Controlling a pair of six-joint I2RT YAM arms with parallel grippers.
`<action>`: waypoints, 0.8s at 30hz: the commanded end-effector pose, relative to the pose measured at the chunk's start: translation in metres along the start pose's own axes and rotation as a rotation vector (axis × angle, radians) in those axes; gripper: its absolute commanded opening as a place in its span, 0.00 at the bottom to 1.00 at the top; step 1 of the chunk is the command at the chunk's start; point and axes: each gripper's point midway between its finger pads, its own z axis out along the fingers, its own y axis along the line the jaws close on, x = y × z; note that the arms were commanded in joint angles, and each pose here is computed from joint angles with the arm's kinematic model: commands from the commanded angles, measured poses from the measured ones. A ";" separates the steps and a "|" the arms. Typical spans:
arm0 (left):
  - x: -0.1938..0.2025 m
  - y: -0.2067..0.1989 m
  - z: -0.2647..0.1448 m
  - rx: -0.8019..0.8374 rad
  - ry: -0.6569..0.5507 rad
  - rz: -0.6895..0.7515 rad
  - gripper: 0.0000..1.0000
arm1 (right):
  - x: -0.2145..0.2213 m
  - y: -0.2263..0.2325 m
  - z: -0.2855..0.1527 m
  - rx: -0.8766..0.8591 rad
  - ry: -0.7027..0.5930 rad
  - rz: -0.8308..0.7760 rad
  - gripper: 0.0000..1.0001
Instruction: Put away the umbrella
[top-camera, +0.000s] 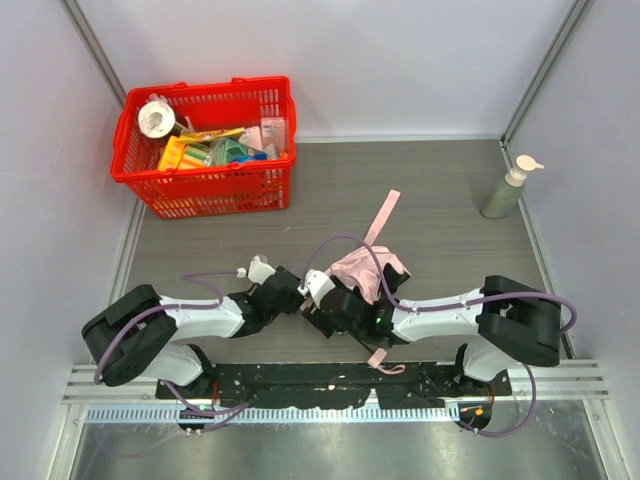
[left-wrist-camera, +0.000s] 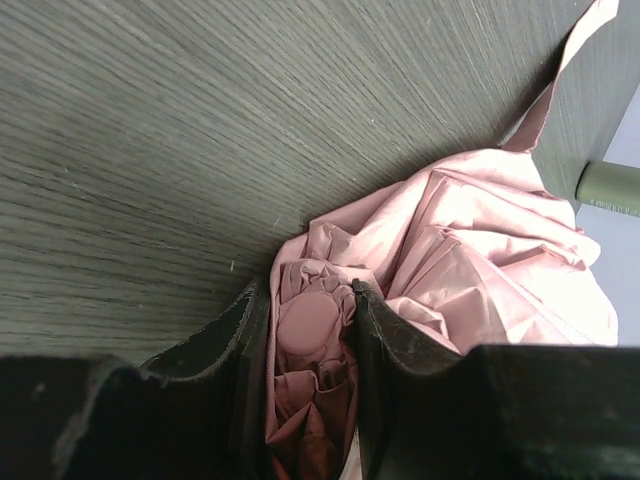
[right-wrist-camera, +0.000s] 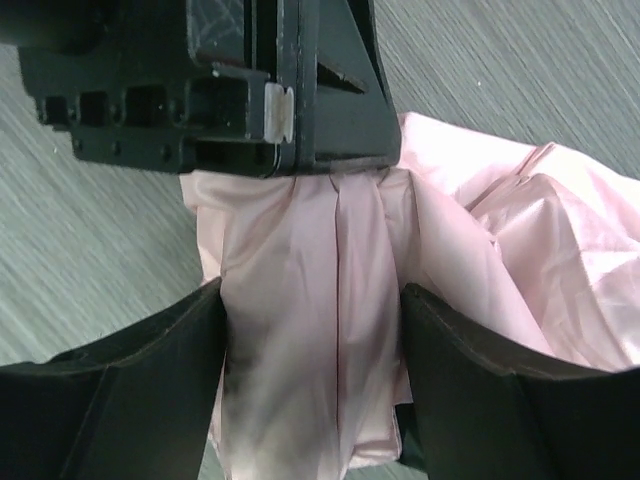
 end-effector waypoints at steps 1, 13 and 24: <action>0.001 0.024 -0.007 -0.104 0.017 0.044 0.00 | 0.000 -0.011 0.011 0.087 0.020 -0.026 0.70; -0.018 0.025 -0.012 -0.128 -0.058 -0.023 0.00 | 0.025 -0.017 0.048 0.189 0.072 -0.168 0.15; -0.070 -0.009 -0.034 -0.016 -0.193 0.049 0.17 | -0.006 -0.020 0.044 0.100 -0.010 -0.211 0.01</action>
